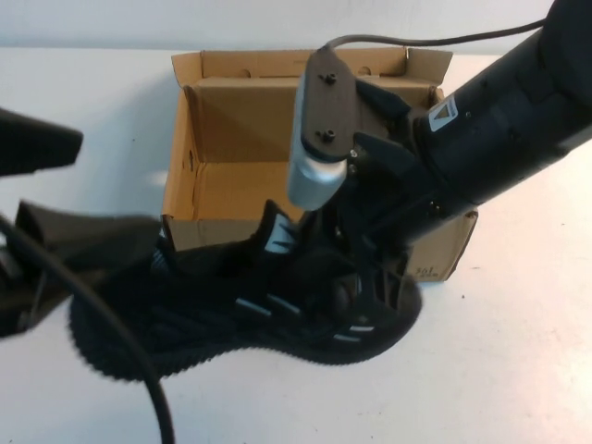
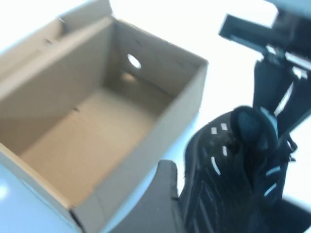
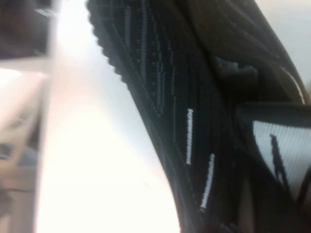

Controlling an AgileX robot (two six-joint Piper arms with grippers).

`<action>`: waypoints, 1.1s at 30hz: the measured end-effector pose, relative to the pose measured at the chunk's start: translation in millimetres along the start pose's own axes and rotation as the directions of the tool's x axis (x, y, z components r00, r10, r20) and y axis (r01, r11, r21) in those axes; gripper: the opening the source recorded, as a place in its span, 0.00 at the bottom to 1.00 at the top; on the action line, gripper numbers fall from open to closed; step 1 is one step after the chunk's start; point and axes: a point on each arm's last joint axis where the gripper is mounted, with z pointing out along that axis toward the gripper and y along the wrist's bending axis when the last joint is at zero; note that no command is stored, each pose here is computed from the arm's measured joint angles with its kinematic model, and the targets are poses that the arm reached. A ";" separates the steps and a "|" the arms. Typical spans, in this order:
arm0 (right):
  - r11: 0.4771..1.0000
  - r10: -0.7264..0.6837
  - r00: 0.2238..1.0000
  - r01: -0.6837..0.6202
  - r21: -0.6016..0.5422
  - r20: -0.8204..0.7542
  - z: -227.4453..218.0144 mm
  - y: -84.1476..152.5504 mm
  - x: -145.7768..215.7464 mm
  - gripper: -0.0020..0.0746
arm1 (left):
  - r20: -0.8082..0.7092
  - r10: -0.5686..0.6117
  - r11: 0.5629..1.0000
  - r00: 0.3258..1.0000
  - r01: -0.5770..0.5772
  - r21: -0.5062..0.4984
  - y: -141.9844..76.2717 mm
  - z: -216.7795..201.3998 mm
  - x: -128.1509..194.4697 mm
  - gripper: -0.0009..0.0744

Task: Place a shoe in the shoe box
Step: Place the shoe in the shoe box

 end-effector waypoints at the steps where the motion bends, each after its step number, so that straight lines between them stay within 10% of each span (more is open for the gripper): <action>1: 1.000 0.012 1.000 -0.011 0.026 -0.019 0.0 -2.3 1.7 0.06 | 0.022 -0.008 1.000 1.000 0.009 -0.022 2.0 0.0 -2.0 0.90; 8: 0.992 0.040 0.997 -0.032 0.125 -0.064 -4.8 -11.2 1.9 0.06 | 0.115 -0.066 0.984 0.991 0.083 -0.157 15.0 -1.7 -9.3 0.84; 14: 0.975 0.061 0.997 -0.049 0.218 -0.045 -20.8 -27.6 -9.0 0.06 | 0.044 -0.096 0.955 0.994 0.104 -0.278 25.6 -3.7 -1.4 0.20; 17: 0.963 0.084 0.996 -0.072 0.260 -0.036 -27.5 -44.9 -7.9 0.05 | 0.005 -0.102 0.952 0.995 0.099 -0.289 26.2 -3.9 2.3 0.07; 33: 0.937 0.068 0.993 -0.030 0.347 -0.097 -16.8 -132.2 -28.2 0.05 | -0.063 -0.310 0.938 0.949 0.294 -0.186 19.3 48.6 65.4 0.01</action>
